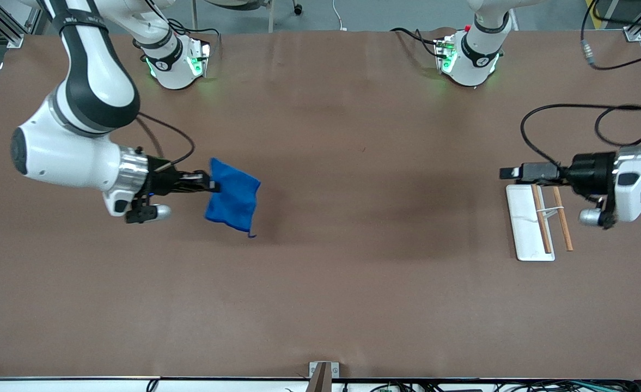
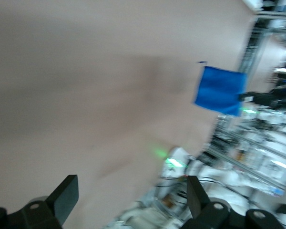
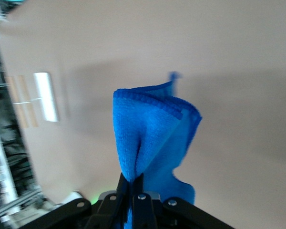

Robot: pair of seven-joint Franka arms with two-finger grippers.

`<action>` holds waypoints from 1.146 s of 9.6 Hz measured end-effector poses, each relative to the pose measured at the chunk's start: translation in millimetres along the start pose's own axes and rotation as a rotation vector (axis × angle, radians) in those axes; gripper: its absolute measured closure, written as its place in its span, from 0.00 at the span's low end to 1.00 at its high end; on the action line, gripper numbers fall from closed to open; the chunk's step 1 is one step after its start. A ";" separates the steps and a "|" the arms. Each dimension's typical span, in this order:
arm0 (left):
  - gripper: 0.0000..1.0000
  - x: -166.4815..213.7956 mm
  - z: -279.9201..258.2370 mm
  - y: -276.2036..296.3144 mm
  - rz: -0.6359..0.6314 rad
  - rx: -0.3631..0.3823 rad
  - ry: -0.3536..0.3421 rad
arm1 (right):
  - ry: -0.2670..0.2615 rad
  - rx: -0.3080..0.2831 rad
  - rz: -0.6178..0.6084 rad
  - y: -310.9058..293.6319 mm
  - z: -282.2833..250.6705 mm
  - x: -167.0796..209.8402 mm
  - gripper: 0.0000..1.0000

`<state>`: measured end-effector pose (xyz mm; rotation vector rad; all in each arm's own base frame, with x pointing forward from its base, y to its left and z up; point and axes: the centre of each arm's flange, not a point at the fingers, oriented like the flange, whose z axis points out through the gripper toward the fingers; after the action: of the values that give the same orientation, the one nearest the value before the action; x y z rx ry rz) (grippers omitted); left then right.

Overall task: Right arm passes towel to left arm to hang
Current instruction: 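Carry the towel toward the left gripper while the left gripper approaches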

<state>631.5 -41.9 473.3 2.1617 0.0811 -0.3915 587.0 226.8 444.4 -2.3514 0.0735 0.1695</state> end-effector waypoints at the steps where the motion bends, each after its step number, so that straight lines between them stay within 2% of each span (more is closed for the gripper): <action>1: 0.00 6.3 13.8 -3.7 -0.019 -0.122 -0.023 | -0.001 0.114 0.022 -26.6 23.4 -7.2 0.95; 3: 0.04 9.9 52.0 -13.8 -0.007 -0.354 -0.068 | -0.011 0.284 0.087 -63.4 69.8 -21.1 0.95; 4: 0.14 9.5 77.5 -16.3 0.010 -0.429 -0.095 | -0.012 0.368 0.118 -79.5 89.3 -28.7 0.95; 7: 0.19 10.1 165.1 -20.4 0.007 -0.661 -0.178 | 0.004 0.607 0.160 -131.0 125.6 -50.8 0.95; 9: 0.19 16.8 217.0 -35.0 -0.060 -0.785 -0.227 | 0.008 0.738 0.180 -154.4 130.1 -61.1 0.95; 11: 0.19 23.0 243.9 -45.3 -0.111 -0.864 -0.250 | 0.020 0.846 0.190 -172.4 129.6 -67.8 0.95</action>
<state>583.6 -214.1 299.8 1.2517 0.1911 -0.5622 524.8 440.5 484.1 -1.4991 0.3141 0.1655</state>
